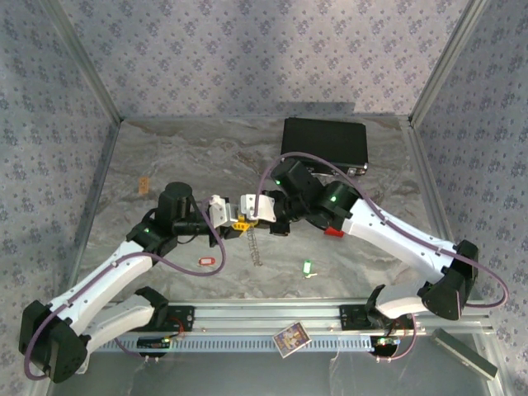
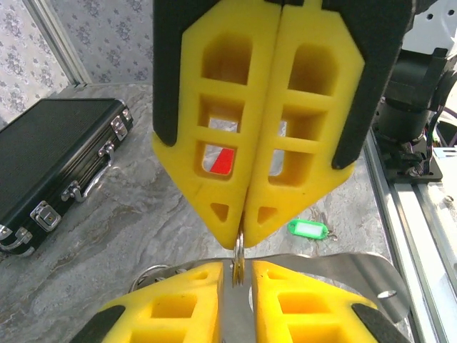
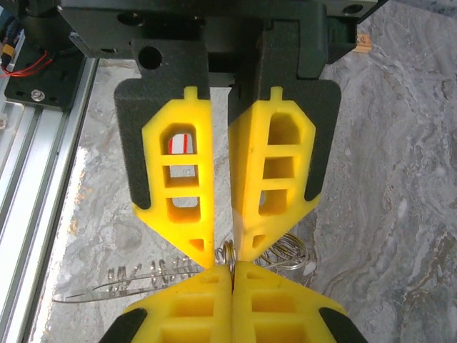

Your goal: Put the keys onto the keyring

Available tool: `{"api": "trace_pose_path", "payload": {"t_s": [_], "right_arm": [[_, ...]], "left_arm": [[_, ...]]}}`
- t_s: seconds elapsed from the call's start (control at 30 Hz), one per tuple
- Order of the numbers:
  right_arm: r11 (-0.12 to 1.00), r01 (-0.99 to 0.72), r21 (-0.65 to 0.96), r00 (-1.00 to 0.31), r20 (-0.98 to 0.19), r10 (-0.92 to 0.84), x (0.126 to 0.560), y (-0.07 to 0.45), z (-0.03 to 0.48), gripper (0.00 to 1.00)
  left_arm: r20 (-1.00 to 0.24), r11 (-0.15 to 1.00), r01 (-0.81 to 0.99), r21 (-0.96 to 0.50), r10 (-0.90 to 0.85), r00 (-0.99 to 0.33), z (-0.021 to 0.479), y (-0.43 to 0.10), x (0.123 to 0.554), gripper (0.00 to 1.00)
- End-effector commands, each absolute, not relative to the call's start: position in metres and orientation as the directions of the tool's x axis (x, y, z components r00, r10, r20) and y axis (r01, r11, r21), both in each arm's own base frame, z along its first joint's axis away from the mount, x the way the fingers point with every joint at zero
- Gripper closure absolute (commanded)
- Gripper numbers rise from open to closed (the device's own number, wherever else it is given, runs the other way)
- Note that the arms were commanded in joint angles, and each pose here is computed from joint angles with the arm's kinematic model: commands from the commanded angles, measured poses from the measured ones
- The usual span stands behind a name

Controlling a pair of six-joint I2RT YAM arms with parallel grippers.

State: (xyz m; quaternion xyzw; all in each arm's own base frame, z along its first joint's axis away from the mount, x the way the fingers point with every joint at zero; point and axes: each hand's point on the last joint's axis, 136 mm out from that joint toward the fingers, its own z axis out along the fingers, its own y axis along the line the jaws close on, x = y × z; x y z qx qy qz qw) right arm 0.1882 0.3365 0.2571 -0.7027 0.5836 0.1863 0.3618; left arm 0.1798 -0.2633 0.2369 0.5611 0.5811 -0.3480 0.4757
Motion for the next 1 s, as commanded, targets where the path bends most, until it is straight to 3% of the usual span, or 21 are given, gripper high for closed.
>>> {"api": "trace_pose_path", "payload": {"t_s": [0.0, 0.2, 0.37, 0.47, 0.5, 0.57, 0.67, 0.97], "right_arm": [[-0.053, -0.941, -0.334, 0.283, -0.690, -0.666, 0.191, 0.338, 0.273, 1.00], [-0.070, -0.944, -0.322, 0.288, -0.703, -0.651, 0.186, 0.342, 0.273, 1.00], [-0.080, -0.945, -0.316, 0.291, -0.707, -0.645, 0.183, 0.344, 0.273, 1.00], [-0.085, -0.951, -0.298, 0.283, -0.723, -0.630, 0.179, 0.343, 0.273, 1.00], [-0.079, -0.955, -0.287, 0.273, -0.737, -0.618, 0.178, 0.343, 0.275, 0.97], [-0.047, -0.964, -0.262, 0.242, -0.788, -0.566, 0.179, 0.339, 0.282, 0.80], [0.019, -0.978, -0.210, 0.177, -0.866, -0.467, 0.181, 0.326, 0.286, 0.68], [0.164, -0.983, -0.083, 0.050, -0.979, -0.197, 0.191, 0.294, 0.282, 0.68]], "left_arm": [[-0.949, 0.090, 0.983, 0.160, 0.289, 0.128, 0.252, -0.266, 0.173, 0.82], [-0.951, 0.083, 0.984, 0.157, 0.283, 0.128, 0.254, -0.268, 0.173, 0.85], [-0.952, 0.071, 0.985, 0.157, 0.276, 0.132, 0.257, -0.269, 0.172, 1.00], [-0.954, 0.064, 0.986, 0.155, 0.268, 0.133, 0.259, -0.269, 0.170, 1.00], [-0.955, 0.065, 0.986, 0.154, 0.264, 0.132, 0.259, -0.269, 0.170, 1.00], [-0.959, 0.068, 0.986, 0.153, 0.251, 0.132, 0.260, -0.270, 0.170, 1.00], [-0.968, 0.090, 0.985, 0.149, 0.217, 0.127, 0.259, -0.270, 0.171, 1.00], [-0.992, 0.143, 0.983, 0.114, 0.066, 0.105, 0.257, -0.272, 0.176, 1.00]]}}
